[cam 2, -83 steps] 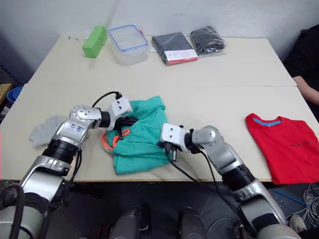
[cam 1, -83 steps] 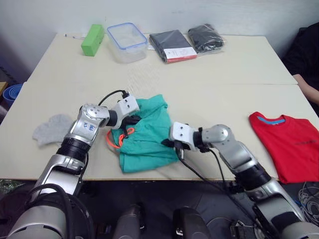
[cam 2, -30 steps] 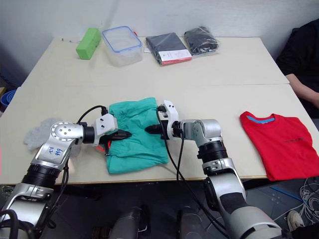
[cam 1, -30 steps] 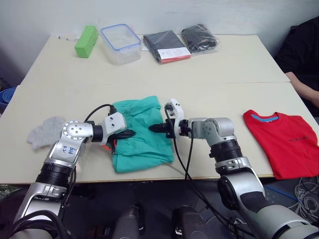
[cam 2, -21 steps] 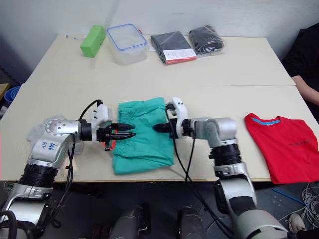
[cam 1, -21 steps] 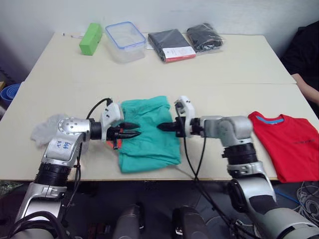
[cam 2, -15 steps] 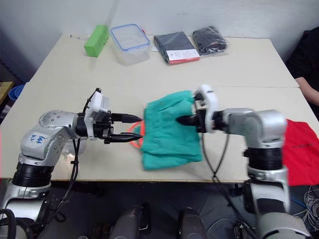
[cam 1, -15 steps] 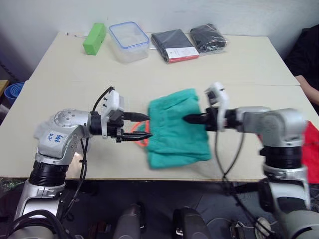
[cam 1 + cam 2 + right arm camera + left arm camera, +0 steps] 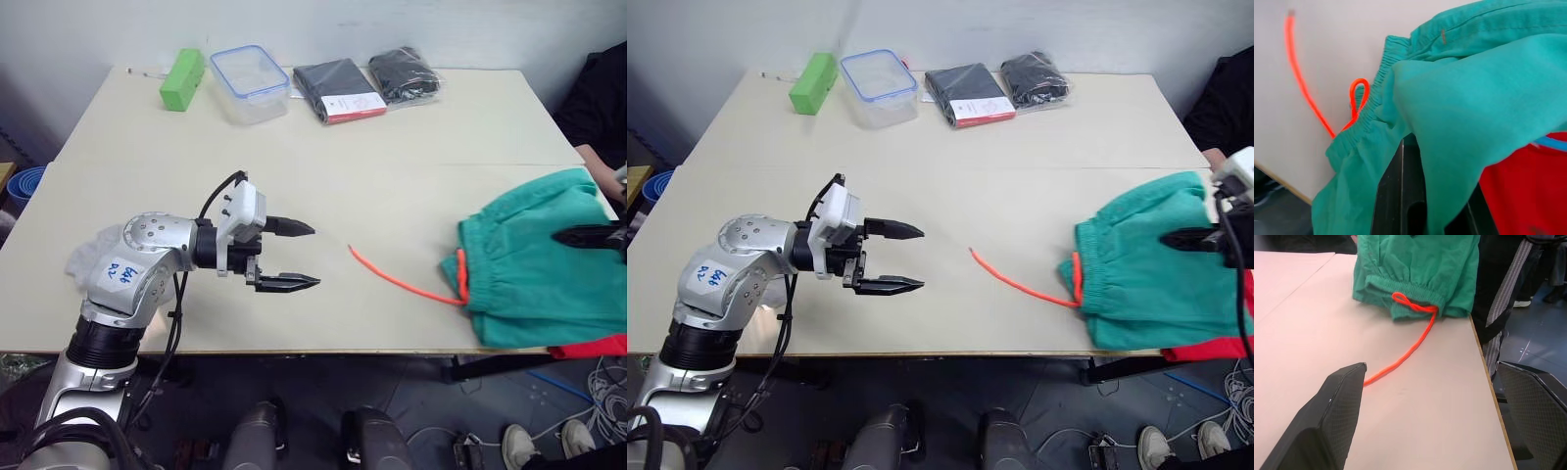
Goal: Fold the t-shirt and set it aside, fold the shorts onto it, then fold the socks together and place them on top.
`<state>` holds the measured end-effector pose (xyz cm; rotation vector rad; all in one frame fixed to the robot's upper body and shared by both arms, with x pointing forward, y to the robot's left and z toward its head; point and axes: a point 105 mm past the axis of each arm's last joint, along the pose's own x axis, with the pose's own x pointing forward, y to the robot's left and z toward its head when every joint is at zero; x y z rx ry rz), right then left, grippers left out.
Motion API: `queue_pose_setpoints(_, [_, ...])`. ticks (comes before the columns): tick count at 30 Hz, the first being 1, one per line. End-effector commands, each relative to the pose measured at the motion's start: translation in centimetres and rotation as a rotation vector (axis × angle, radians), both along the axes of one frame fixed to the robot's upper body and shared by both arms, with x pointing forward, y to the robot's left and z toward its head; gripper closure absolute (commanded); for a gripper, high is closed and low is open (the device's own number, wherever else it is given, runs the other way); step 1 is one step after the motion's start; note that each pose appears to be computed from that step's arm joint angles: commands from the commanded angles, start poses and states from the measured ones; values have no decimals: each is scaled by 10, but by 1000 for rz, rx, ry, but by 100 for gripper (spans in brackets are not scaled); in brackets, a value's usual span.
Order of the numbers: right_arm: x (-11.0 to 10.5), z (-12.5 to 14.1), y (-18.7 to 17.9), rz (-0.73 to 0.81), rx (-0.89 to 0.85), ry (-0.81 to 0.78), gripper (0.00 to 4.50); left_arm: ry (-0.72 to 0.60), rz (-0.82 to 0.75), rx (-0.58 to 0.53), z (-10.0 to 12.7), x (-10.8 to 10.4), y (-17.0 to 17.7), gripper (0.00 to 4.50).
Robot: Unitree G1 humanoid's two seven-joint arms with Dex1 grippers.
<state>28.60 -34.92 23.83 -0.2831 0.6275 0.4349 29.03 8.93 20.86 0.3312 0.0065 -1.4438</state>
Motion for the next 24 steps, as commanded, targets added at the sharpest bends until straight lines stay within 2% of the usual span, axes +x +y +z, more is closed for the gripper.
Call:
queue_pose_setpoints(1, [-1,-4,-44,-75,-158,-18,450,-55,-8,-5,7,-3,-2,4])
queue_pose_setpoints(4, [4,-20,-75,-169,-250,-29,450,-70,0,-3,8,-1,-2,4])
queue_pose_setpoints(9, [-1,-59,-114,-304,-383,9,450,-89,15,6,9,2,0,4])
queue_pose_setpoints(12, [-6,-71,-126,-376,-349,-21,385,-95,21,13,9,2,1,0])
queue_pose_setpoints(18, [-19,-59,-140,-476,-257,-131,181,-87,30,24,5,2,4,0])
queue_pose_setpoints(23, [-28,-5,-148,-574,-115,-383,3,-81,73,33,-1,7,10,0])
queue_pose_setpoints(24, [-27,9,-145,-574,-88,-446,3,-82,85,35,-2,8,12,0])
